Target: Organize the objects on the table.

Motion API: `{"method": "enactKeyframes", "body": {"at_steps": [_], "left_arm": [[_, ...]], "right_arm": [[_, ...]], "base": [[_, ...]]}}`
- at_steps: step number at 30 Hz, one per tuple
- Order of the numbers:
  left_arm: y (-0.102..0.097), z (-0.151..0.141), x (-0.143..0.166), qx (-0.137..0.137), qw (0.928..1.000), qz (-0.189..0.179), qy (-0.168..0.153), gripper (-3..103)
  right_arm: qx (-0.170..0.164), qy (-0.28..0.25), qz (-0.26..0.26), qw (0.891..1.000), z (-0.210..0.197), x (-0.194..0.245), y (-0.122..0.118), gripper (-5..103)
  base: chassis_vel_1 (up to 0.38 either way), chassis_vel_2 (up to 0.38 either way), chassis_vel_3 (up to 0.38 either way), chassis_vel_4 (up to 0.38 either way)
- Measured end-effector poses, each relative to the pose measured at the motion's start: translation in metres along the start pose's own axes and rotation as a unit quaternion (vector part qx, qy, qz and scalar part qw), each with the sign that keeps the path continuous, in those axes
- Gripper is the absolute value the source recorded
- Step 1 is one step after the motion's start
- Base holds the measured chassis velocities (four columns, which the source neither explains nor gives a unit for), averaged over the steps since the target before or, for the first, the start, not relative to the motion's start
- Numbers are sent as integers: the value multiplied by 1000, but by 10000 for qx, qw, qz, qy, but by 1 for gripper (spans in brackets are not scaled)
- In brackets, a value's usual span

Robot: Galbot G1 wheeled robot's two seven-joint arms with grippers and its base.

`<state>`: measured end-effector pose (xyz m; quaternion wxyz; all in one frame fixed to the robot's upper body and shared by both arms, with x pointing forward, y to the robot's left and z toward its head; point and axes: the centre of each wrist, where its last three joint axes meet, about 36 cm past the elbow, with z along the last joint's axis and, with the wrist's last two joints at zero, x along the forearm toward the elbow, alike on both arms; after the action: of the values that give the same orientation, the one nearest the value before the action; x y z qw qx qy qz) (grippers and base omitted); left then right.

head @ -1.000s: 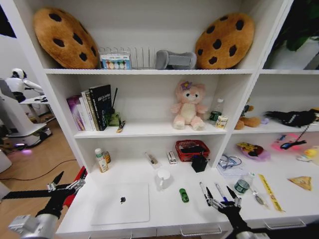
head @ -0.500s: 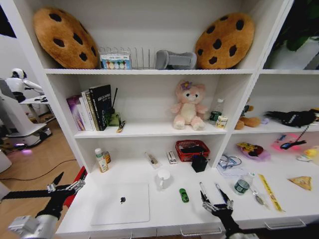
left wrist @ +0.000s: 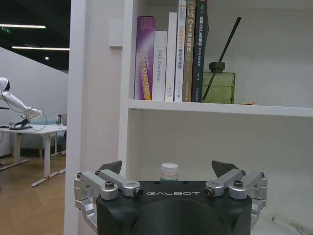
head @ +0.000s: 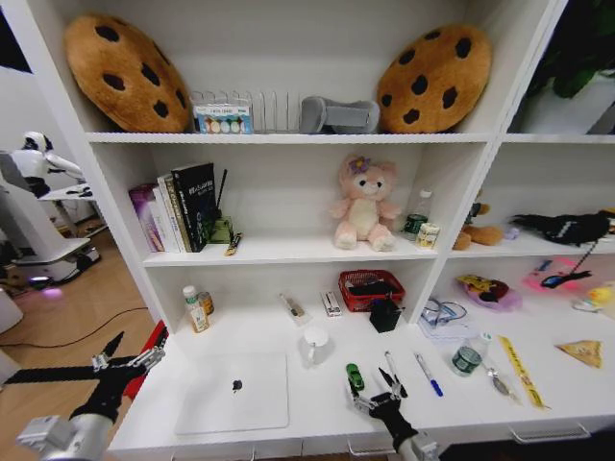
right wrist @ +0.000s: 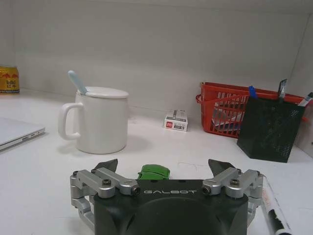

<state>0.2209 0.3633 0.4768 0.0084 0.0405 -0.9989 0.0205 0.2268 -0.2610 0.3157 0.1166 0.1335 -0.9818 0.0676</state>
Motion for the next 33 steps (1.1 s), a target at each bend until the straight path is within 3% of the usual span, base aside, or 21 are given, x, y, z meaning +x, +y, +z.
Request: {"method": "enactKeyframes", "body": {"at_steps": [12,14,16,17,18,21,23,24,27,31,33], "left_arm": [[0,0,0,-1,10000,4,1,100],[0,0,0,-1,10000,5,1,100],[0,0,0,-1,10000,5,1,100],[0,0,0,-1,10000,5,1,100],[0,0,0,-1,10000,5,1,100],[0,0,0,-1,10000,5,1,100],[0,0,0,-1,10000,5,1,100],[0,0,0,-1,10000,5,1,100],[0,0,0,-1,10000,5,1,100],[0,0,0,-1,10000,6,1,100],[0,0,0,-1,10000,5,2,100]], "right_arm": [[-193,206,10,9996,12,-14,23,103],[-264,224,61,9994,14,-17,27,96],[-291,226,93,9993,15,-19,29,96],[-327,231,127,9991,16,-20,31,86],[-327,231,127,9991,16,-20,31,86],[-399,238,190,9987,18,-22,33,70],[-405,238,197,9987,18,-22,33,70],[-416,243,217,9986,18,-22,33,58],[-423,245,237,9985,17,-22,31,53],[-423,244,262,9985,16,-21,29,37],[-425,250,276,9984,14,-19,27,37]], "base": [[0,0,0,0],[0,0,0,0],[0,0,0,0],[0,0,0,0],[0,0,0,0],[0,0,0,0],[0,0,0,0],[0,0,0,0],[0,0,0,0],[0,0,0,0],[0,0,0,0]]}}
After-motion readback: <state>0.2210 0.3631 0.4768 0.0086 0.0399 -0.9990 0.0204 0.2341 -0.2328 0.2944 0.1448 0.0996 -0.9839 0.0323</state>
